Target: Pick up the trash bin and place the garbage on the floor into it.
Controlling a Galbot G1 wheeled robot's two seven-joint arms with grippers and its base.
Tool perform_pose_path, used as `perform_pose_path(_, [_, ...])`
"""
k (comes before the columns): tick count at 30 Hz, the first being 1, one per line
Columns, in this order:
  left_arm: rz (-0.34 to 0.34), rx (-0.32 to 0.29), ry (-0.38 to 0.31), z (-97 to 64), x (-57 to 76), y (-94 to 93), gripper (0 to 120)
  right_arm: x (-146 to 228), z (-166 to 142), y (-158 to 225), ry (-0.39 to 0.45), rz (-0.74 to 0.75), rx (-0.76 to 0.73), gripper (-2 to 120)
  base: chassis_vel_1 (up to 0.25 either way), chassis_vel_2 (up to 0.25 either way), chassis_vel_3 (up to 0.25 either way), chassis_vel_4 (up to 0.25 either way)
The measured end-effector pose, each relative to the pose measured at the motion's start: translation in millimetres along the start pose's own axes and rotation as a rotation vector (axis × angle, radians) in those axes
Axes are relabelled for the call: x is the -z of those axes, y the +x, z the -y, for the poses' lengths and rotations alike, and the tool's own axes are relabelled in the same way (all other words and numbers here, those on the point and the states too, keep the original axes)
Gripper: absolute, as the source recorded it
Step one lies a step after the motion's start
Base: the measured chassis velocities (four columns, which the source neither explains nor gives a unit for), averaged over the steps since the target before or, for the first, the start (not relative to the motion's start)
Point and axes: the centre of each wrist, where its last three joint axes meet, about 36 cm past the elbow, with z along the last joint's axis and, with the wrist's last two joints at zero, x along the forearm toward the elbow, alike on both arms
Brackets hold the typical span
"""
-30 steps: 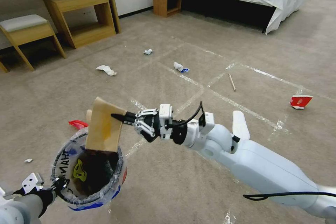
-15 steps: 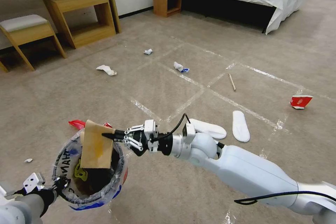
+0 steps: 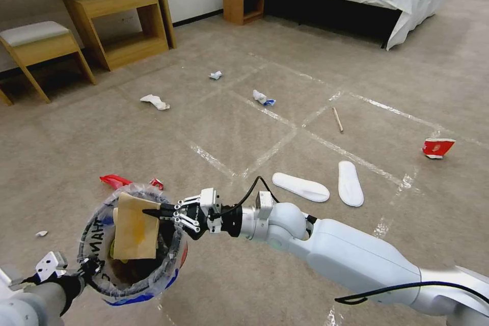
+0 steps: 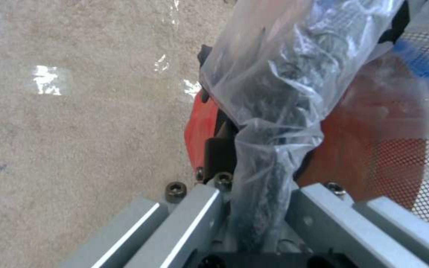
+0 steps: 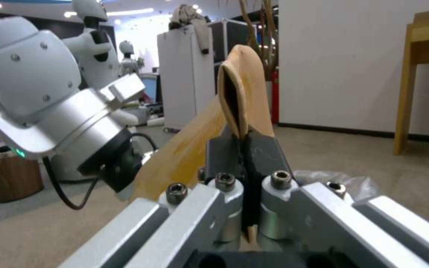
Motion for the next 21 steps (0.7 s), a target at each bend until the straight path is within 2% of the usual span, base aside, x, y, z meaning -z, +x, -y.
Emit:
perform_pose_path(9, [0.000,-0.001,0.001,0.6,-1.3,1.4,0,-12.2,-0.7,-3.5,0.012,-0.014,-0.019,0,0.000,0.000,0.000,0.000])
perform_pose_path(12, [0.001,-0.002,0.001,0.7,-1.2,1.8,0,-13.2,-0.2,-3.4,0.021,-0.017,-0.031,7,0.000,0.000,0.000,0.000])
perform_pose_path(14, [0.002,-0.002,0.000,1.0,-1.1,2.0,0,-14.1,0.3,-3.1,0.032,-0.024,-0.037,19,0.000,0.000,0.000,0.000])
perform_pose_path(16, [0.002,-0.003,0.000,1.2,-1.3,2.0,0,-14.5,0.1,-3.2,0.034,-0.027,-0.039,23,0.000,0.000,0.000,0.000])
perform_pose_path(18, [0.000,-0.006,0.000,1.9,-1.6,1.7,0,-13.6,0.7,-4.4,0.041,-0.029,-0.040,34,0.000,0.000,0.000,0.000])
perform_pose_path(19, [0.000,-0.006,0.000,1.9,-1.6,1.7,0,-13.6,0.7,-4.4,0.041,-0.029,-0.040,34,0.000,0.000,0.000,0.000])
perform_pose_path(21, [0.000,-0.007,0.000,2.1,-1.8,1.7,0,-12.2,1.6,-6.1,0.044,-0.030,-0.042,44,0.000,0.000,0.000,0.000])
